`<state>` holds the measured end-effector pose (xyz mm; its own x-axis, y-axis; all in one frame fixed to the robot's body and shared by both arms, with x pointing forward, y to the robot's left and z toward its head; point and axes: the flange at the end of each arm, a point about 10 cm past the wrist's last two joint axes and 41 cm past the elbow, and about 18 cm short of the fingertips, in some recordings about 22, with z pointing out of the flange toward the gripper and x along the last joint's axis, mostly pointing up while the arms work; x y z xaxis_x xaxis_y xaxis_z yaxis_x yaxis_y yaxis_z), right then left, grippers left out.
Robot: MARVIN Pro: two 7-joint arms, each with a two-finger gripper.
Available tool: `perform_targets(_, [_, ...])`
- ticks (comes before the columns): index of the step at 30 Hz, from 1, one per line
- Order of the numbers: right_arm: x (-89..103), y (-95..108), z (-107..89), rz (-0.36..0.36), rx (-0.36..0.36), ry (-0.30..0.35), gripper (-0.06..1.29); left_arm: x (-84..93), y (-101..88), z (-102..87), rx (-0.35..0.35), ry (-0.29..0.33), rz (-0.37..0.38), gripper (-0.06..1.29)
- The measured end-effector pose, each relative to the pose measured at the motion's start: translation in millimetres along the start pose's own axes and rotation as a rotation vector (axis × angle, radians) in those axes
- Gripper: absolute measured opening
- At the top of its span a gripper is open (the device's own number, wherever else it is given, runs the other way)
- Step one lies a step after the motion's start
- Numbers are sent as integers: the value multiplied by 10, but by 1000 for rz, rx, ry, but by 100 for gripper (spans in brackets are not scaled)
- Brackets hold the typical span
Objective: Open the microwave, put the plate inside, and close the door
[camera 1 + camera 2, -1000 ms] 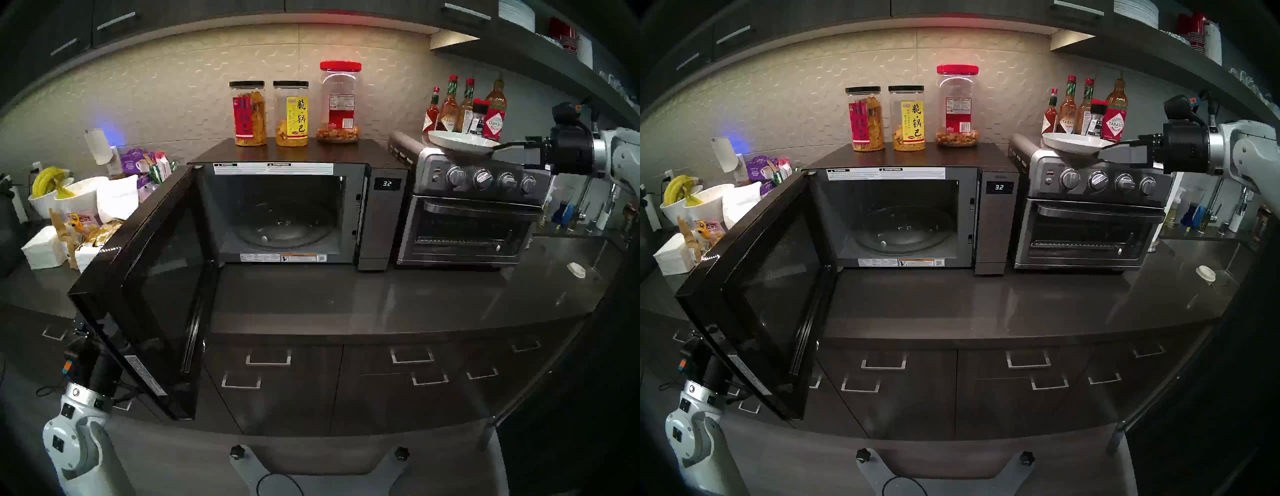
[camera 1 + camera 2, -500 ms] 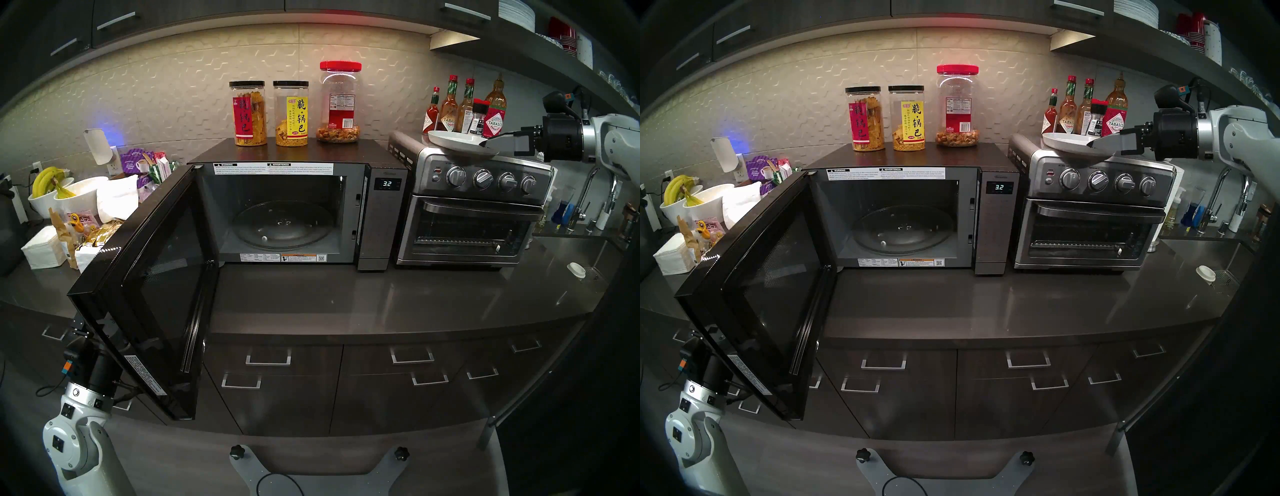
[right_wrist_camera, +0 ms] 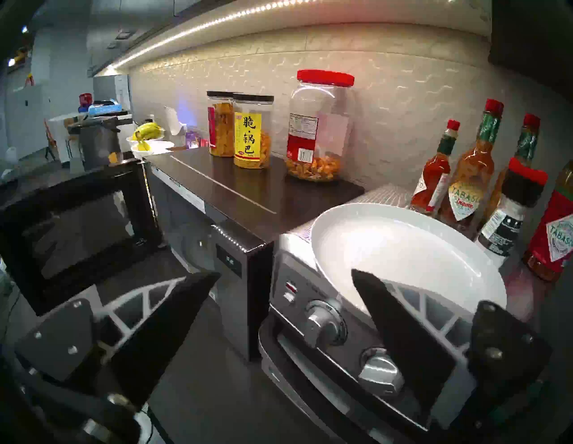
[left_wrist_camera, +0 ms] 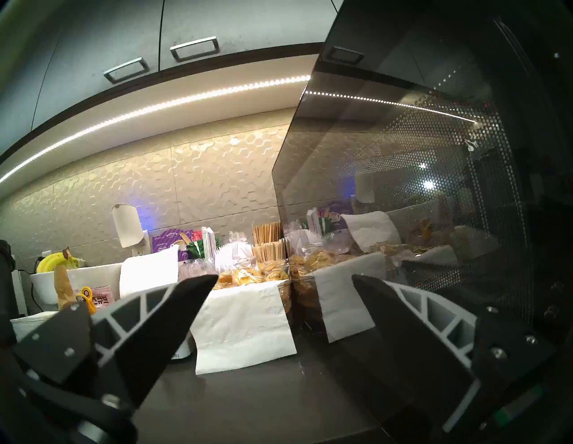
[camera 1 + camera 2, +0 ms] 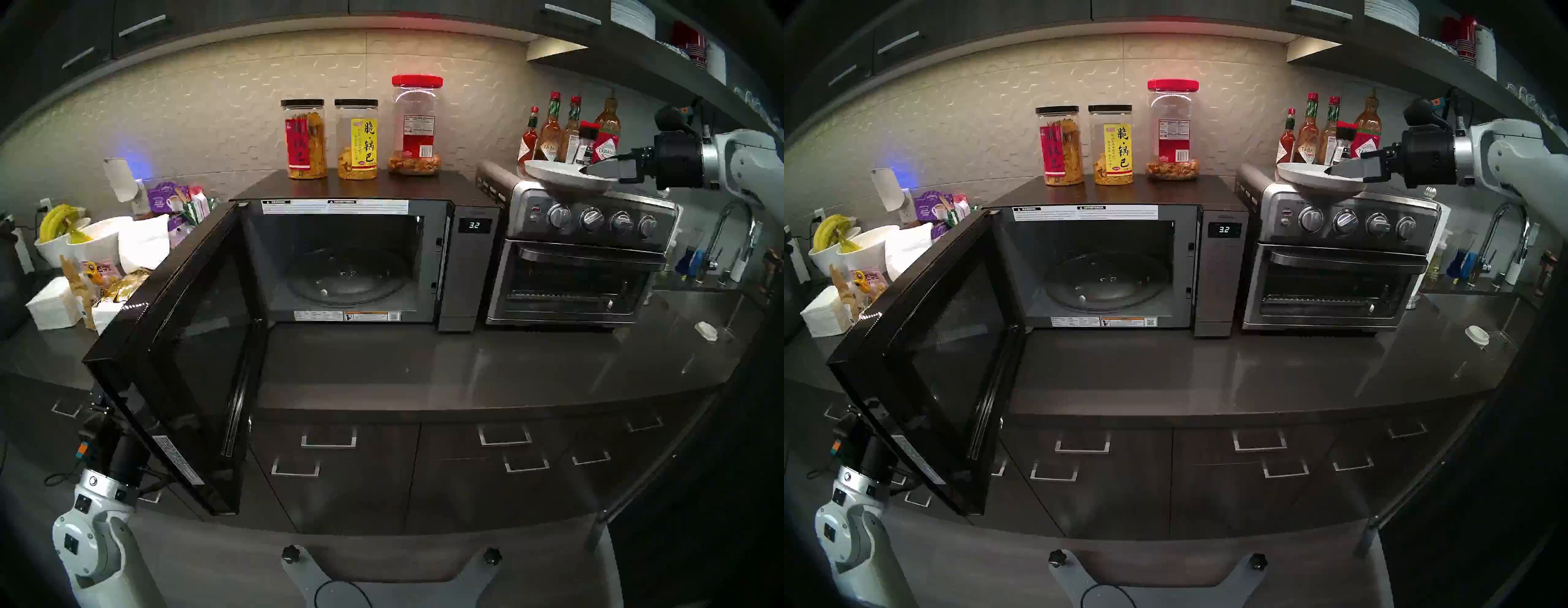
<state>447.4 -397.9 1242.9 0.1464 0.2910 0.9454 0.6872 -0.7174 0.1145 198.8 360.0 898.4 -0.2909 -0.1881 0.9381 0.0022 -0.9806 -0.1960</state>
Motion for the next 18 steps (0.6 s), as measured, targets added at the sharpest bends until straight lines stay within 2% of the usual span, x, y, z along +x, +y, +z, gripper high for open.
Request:
perform_targets(6, [13,63,31,-29,-16,-22,123,0,0,0,0,0,0,125])
perform_targets(18, [27,39,63,-94,13,-66,123,0,0,0,0,0,0,125])
